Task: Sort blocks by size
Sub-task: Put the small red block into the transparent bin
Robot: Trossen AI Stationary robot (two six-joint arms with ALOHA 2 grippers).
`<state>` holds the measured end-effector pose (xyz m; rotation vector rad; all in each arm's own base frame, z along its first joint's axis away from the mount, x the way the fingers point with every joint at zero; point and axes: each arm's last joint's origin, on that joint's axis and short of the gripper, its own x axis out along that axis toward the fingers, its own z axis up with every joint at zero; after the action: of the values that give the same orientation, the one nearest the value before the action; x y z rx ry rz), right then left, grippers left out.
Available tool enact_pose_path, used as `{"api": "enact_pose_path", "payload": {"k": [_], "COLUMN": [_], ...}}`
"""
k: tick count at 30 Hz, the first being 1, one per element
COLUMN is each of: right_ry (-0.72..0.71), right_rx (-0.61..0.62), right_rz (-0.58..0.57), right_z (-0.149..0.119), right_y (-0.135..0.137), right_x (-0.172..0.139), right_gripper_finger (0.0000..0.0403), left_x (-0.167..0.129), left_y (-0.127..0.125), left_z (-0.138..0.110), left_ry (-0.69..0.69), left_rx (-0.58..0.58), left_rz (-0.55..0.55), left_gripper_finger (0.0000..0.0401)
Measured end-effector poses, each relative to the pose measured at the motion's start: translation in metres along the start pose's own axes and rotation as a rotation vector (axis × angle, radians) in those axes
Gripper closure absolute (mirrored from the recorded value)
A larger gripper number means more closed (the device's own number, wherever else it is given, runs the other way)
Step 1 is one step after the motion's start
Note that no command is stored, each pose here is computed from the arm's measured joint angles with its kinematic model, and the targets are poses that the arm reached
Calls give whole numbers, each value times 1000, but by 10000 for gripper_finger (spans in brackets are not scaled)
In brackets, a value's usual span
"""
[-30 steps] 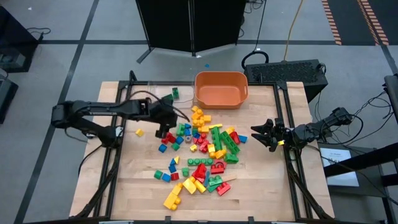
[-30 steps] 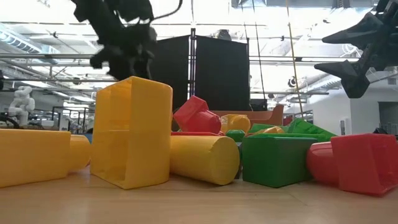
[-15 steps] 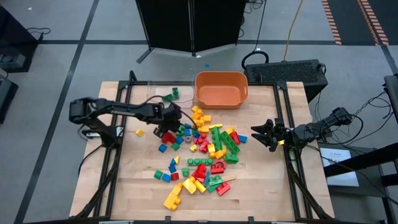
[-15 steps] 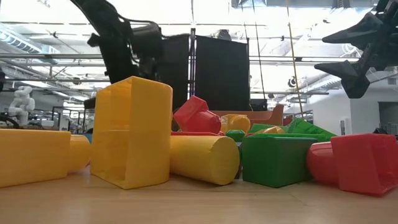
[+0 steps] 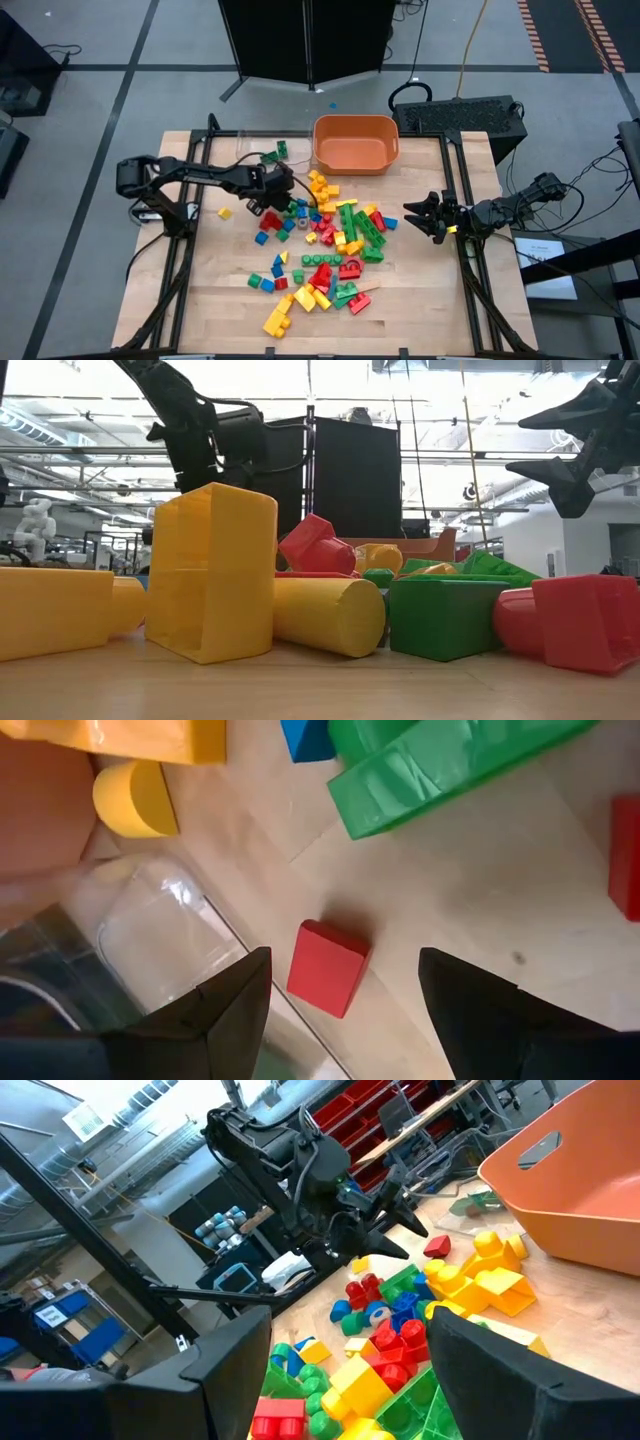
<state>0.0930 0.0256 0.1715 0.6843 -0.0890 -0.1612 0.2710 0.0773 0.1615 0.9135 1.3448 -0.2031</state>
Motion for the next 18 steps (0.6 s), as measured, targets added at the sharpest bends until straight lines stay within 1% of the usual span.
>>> {"api": "enact_pose_path", "payload": {"k": [6, 12, 18], "right_ry": [0, 0, 0], "right_rx": [-2, -3, -3], "right_rz": [-1, 0, 0], "right_z": [0, 0, 0], "right_y": [0, 0, 0], "right_x": [0, 0, 0], "right_gripper_finger": [142, 142, 142], "left_x": [3, 5, 11], "left_y": [5, 7, 7], "left_z": [-10, -15, -13], "left_ry": [-1, -7, -17], "left_rx": [26, 20, 84], "left_rz": [-14, -22, -31], "left_gripper_finger": [146, 146, 146]}}
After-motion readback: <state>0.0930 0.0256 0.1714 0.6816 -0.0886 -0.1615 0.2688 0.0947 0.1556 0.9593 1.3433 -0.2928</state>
